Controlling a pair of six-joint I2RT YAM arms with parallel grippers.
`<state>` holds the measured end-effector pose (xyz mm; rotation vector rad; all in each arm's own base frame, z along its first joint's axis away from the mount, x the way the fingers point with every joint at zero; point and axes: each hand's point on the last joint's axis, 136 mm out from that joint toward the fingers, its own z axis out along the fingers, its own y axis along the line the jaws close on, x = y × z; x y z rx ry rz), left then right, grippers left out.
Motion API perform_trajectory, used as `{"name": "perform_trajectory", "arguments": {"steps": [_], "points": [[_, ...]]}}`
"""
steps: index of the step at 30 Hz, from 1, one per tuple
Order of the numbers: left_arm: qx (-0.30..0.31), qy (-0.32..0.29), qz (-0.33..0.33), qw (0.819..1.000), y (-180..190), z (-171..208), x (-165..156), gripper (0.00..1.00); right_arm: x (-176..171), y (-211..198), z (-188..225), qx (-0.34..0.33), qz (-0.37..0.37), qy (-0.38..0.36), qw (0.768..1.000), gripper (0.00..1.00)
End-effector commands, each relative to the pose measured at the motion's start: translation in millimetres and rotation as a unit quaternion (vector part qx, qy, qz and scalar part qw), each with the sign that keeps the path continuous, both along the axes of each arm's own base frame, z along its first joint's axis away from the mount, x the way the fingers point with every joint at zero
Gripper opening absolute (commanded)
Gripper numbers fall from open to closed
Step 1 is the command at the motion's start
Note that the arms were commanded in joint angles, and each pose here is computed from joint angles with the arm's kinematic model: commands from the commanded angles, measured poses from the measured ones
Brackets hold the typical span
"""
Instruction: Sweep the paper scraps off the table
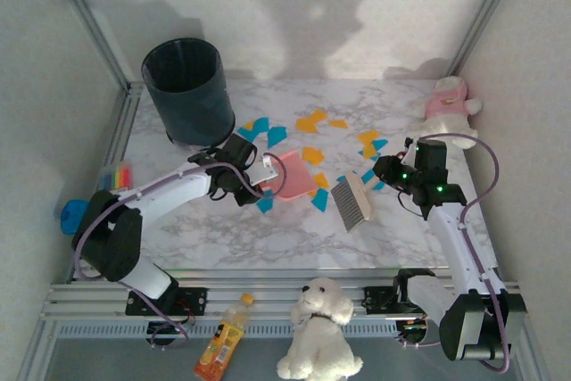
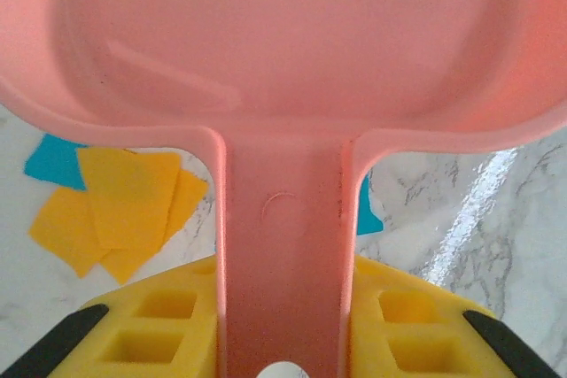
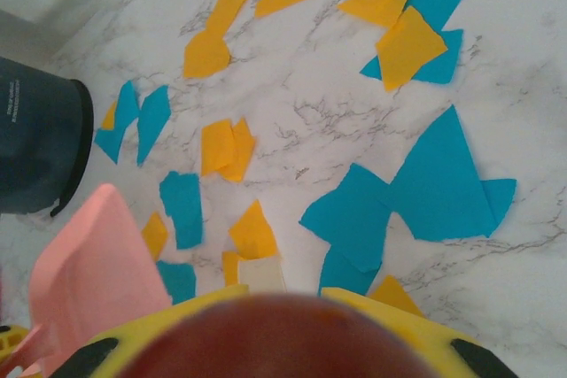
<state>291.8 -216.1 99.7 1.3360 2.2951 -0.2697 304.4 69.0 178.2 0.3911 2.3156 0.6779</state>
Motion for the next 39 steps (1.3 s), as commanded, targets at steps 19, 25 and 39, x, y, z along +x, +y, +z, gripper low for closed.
{"name": "perform_trajectory", "arguments": {"steps": [19,25,39], "points": [[-0.031,0.009,0.051,0.998,0,53,-18,0.00,35,22,18,0.083,0.026,-0.080,0.993,0.00],[0.008,0.026,-0.003,1.000,-7,36,-35,0.00,44,4,11,0.025,-0.011,-0.096,0.995,0.00],[0.053,0.068,-0.127,0.988,-52,21,-57,0.00,33,-28,5,-0.084,-0.048,-0.099,0.990,0.00]]}}
